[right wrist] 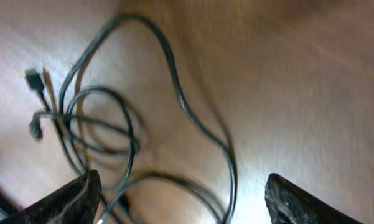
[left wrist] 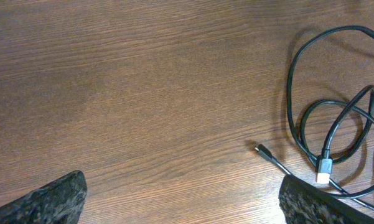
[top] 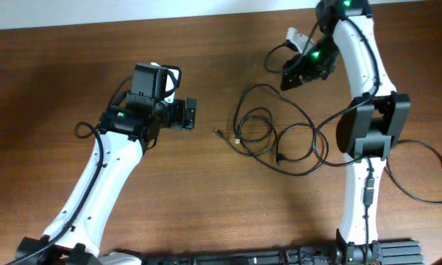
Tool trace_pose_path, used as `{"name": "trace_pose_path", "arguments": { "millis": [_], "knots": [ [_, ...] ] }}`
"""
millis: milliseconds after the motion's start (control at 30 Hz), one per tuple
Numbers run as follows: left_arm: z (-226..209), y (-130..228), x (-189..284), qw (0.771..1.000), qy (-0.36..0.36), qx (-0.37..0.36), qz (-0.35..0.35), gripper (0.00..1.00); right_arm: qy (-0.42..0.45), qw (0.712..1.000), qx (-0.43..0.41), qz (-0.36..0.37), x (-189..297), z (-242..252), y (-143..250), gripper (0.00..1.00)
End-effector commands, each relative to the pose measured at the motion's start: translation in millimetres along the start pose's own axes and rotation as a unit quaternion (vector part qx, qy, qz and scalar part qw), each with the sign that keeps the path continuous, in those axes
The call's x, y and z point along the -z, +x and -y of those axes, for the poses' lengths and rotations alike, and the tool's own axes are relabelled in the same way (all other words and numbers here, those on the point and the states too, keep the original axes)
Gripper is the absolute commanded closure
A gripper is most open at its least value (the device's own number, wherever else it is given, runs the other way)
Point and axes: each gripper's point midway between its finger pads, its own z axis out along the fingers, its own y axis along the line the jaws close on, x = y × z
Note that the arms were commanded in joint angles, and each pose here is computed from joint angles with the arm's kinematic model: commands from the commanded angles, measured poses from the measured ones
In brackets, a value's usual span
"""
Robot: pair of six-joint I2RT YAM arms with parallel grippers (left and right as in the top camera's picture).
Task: Untangle cables
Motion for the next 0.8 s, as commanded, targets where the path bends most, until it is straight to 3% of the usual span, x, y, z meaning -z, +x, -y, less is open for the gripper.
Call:
{"name": "trace_pose_path", "arguments": {
  "millis": [0,100,167,267,367,500,600,700,767],
  "knots": [
    [-4,-3,2,1.000,-0.007,0.005,0.005,0.01,-0.008,0.999,0.034,0.001,-27,-15,-12,0.18],
    [-4,-3,2,1.000,-0.007,0.005,0.005,0.01,-0.005,0.999,0.050,0.003,-53,-16,-16,0.18],
    [-4,-3,2,1.000,-0.007,0.005,0.005,0.01,0.002,0.999,0.052,-0.007,-71,-13,-12,0.38],
    [-4,-3,2,1.000,-0.007,0.005,0.005,0.01,-0.001,0.999,0.040,-0.013,-86,-9,-5,0.42],
    [-4,-3,2,1.000,-0.007,0.005,0.005,0.01,0.008,0.999,0.031,-0.027,-93,-4,4,0.94],
    [-4,-3,2,1.000,-0.007,0.005,0.005,0.01,0.016,0.999,0.033,-0.016,-74,-6,-7,0.96],
    [-4,-3,2,1.000,-0.007,0.005,0.005,0.01,0.028,0.999,0.039,0.009,-31,-13,-22,0.96],
    [-4,-3,2,1.000,-0.007,0.005,0.005,0.01,0.077,0.992,0.059,0.084,64,-27,-45,0.96],
    [-4,-3,2,1.000,-0.007,0.005,0.005,0.01,0.122,0.973,0.086,0.175,148,-51,-53,0.96]
  ]
}}
